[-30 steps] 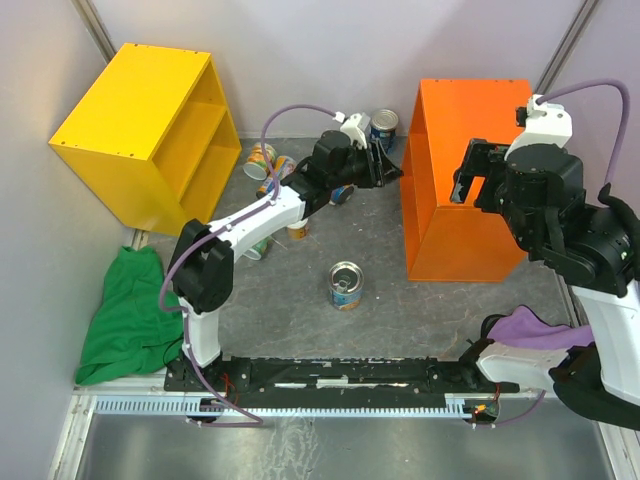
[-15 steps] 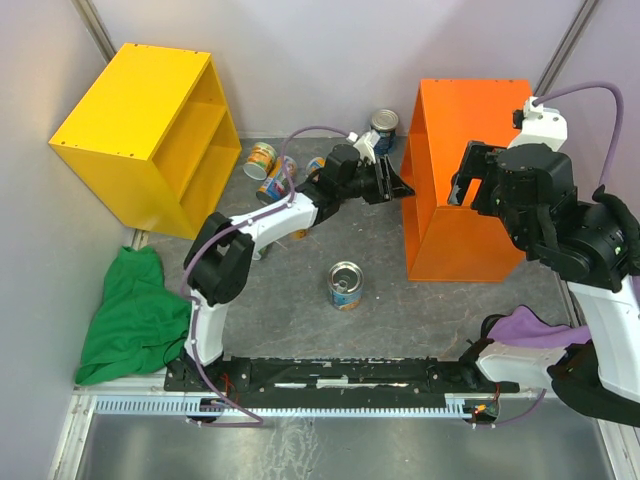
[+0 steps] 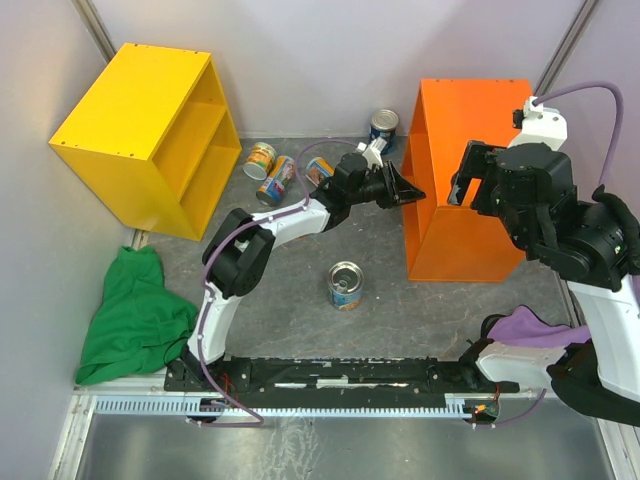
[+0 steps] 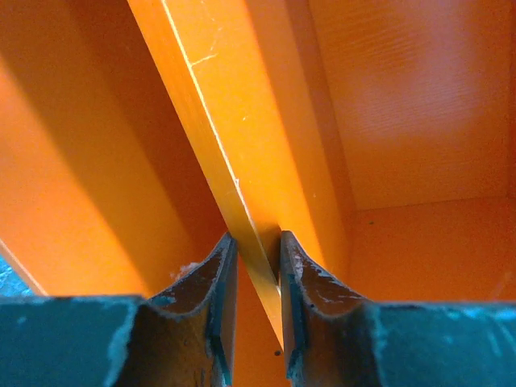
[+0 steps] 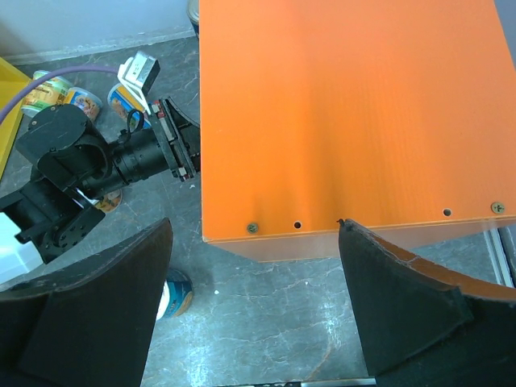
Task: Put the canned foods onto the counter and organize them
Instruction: Move the counter to the center of the board.
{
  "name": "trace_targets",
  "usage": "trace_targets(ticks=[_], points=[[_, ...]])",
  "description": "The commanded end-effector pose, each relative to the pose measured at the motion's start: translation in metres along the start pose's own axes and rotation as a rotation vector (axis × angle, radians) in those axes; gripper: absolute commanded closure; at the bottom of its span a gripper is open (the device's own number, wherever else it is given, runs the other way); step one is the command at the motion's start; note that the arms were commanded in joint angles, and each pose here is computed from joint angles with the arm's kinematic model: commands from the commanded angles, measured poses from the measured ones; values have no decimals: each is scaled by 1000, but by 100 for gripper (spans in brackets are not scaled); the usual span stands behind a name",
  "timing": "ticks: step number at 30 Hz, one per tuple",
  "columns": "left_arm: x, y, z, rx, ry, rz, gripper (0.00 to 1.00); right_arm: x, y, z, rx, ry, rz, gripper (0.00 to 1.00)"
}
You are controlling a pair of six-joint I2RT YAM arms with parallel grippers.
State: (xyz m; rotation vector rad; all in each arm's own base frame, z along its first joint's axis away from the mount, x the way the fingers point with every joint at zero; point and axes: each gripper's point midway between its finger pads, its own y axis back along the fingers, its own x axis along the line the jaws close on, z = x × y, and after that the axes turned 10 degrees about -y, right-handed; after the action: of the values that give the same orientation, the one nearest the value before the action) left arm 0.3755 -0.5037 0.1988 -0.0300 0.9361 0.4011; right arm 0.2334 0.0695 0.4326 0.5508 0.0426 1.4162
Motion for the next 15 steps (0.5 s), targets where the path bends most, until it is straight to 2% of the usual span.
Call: trace_targets(ticks=[1,4,12,15], points=[[-28,-13,14,-44,47,-133,79,4,4,13,-38,-29,20,9],[-31,-20,9,-39,68,-155,85,5,4,15,-43,-25,20,9],[-41,-36,5,-32,91,-190,87,6,3,18,-52,-23,23,9],[-32,-47,-6,-14,108,-184,88,5,3,19,-58,-18,17,9]])
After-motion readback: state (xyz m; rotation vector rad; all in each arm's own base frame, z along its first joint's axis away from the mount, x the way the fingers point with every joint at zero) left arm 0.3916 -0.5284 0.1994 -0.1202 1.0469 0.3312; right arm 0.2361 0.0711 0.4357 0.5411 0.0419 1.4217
